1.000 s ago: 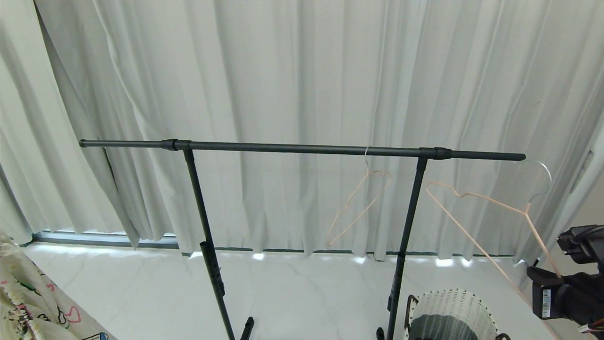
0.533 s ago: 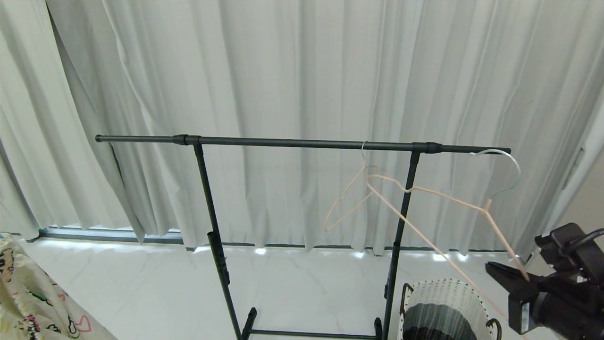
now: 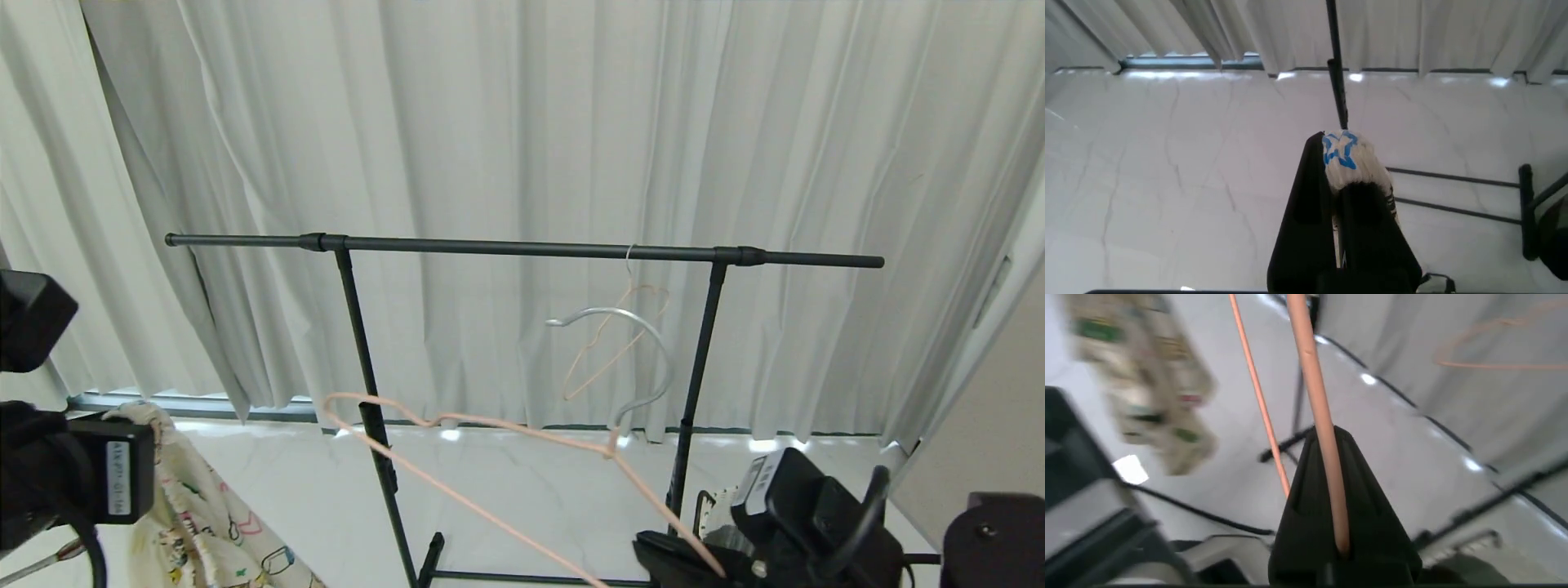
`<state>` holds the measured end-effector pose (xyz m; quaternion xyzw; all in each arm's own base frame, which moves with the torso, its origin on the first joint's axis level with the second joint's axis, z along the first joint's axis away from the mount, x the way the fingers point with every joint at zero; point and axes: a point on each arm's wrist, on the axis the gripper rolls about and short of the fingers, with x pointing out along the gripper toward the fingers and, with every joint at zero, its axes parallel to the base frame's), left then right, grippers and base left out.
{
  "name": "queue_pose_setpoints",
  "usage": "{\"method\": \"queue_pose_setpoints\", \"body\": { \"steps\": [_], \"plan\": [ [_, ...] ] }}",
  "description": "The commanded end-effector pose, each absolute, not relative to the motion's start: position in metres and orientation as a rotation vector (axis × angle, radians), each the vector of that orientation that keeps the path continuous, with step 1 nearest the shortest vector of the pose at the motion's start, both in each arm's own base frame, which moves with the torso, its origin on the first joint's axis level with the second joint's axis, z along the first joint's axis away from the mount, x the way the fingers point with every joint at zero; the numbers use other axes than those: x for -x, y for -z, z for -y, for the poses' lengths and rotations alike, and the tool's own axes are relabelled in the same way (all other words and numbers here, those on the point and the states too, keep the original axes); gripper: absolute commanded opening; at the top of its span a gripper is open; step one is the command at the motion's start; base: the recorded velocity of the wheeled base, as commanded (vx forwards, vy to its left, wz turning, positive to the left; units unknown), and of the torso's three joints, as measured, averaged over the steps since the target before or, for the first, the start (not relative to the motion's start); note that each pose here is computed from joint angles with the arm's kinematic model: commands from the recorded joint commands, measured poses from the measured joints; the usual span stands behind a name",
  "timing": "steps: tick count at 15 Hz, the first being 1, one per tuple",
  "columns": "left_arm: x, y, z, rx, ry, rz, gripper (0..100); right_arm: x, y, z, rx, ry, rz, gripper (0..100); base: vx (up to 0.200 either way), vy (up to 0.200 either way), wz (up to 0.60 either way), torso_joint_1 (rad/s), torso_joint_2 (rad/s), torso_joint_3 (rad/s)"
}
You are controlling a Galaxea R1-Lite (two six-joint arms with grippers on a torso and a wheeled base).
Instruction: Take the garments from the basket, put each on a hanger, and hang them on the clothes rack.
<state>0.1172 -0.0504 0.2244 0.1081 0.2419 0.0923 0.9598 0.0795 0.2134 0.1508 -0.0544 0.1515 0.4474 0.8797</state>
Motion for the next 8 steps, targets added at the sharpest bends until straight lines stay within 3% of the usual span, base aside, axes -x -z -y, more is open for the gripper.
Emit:
{"method": "queue_pose_setpoints", "body": {
  "steps": [1,8],
  "plan": [
    [-0.143,-0.207,0.061,-0.272,-0.237,-0.561,0,-0.067,-0.143,-0.237,0.129,-1.002,-0.349,0,0.0,0.0,0.0,0.0,0.0,0.0],
    [-0.157,-0.201,0.068,-0.268,-0.269,-0.531,0,-0.055,-0.139,-0.243,0.117,-1.042,-0.378,0,0.0,0.0,0.0,0.0,0.0,0.0]
  ]
}}
